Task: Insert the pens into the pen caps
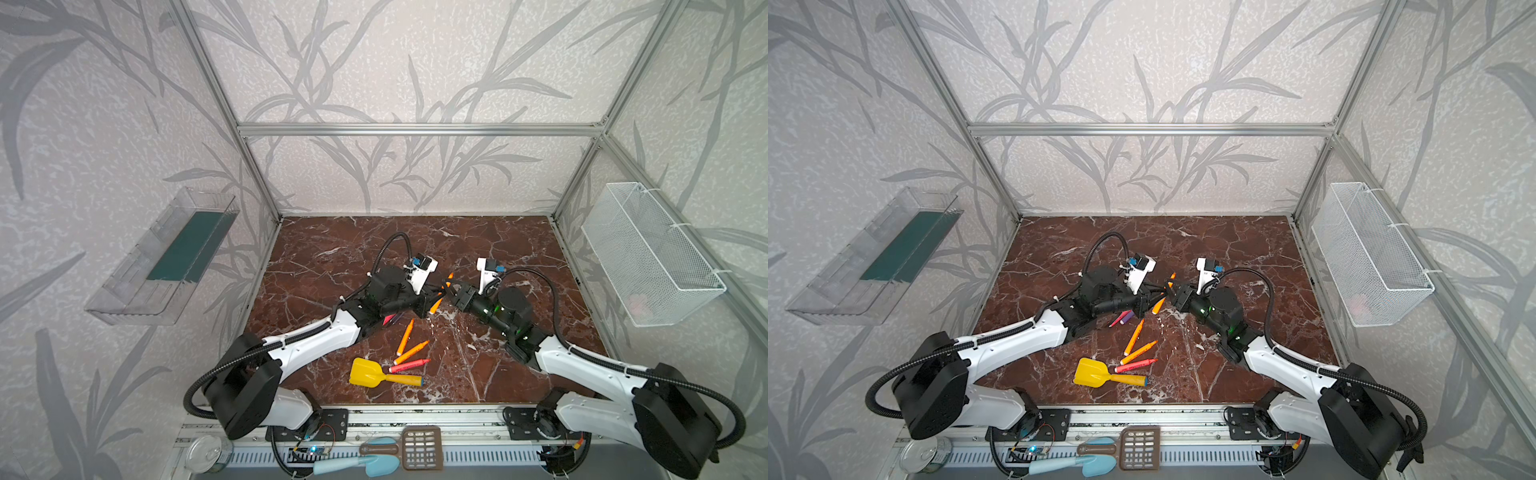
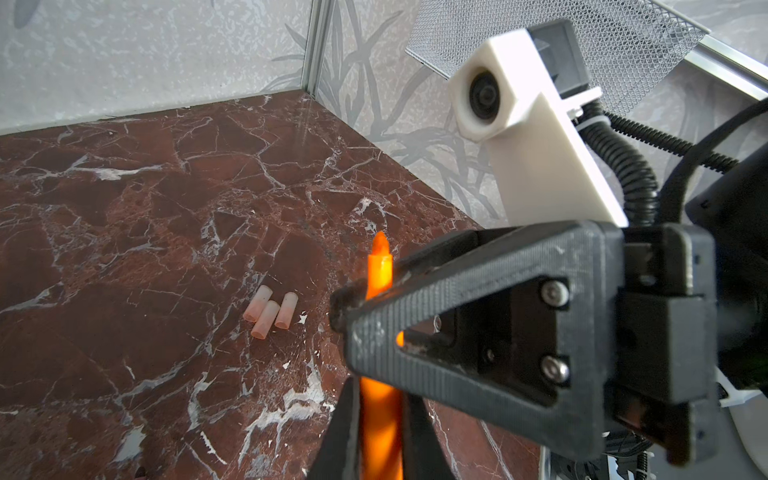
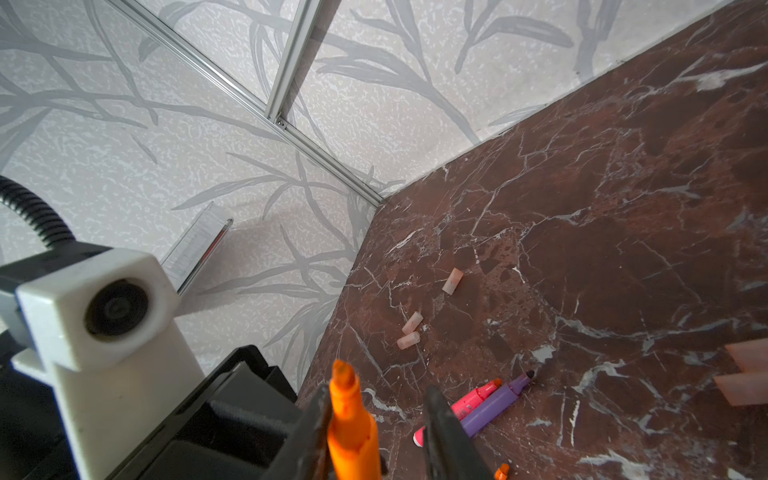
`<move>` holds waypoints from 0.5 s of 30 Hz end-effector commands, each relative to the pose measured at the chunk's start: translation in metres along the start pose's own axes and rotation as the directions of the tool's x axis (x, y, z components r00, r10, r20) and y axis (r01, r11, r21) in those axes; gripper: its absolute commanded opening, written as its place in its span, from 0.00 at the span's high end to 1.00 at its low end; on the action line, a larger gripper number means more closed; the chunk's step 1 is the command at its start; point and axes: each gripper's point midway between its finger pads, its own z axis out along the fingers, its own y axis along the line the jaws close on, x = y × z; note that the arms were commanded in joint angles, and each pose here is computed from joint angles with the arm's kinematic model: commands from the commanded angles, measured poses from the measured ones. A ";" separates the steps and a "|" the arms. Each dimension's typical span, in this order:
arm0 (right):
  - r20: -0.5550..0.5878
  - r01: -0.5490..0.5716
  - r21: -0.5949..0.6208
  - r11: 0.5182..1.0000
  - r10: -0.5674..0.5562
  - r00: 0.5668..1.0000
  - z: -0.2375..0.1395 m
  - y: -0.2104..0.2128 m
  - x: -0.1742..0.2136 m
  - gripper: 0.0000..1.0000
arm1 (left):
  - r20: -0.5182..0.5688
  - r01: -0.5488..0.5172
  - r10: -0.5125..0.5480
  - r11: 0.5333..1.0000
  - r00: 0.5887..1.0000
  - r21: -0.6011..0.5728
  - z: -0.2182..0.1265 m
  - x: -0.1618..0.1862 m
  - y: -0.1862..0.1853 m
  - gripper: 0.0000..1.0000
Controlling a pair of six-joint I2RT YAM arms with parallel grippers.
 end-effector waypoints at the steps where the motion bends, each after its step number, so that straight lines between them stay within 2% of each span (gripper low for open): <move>1: 0.018 -0.003 -0.054 0.999 0.004 1.000 0.004 0.018 -0.009 0.67 | 0.015 -0.013 0.013 0.999 1.000 0.033 0.001 -0.003 -0.006 1.00; 4: 0.010 -0.007 -0.055 0.998 0.008 1.000 0.005 0.019 -0.006 0.70 | 0.011 -0.012 0.012 0.999 1.000 0.038 0.002 -0.002 -0.006 1.00; 10: 0.012 -0.010 -0.057 0.998 0.010 1.000 0.005 0.020 -0.007 0.85 | 0.007 -0.009 0.009 1.000 1.000 0.021 0.003 0.000 -0.002 1.00; 15: 0.025 -0.011 -0.040 0.999 0.012 1.000 0.003 0.016 -0.008 0.92 | 0.000 -0.009 0.009 1.000 1.000 0.008 0.003 0.005 0.000 0.78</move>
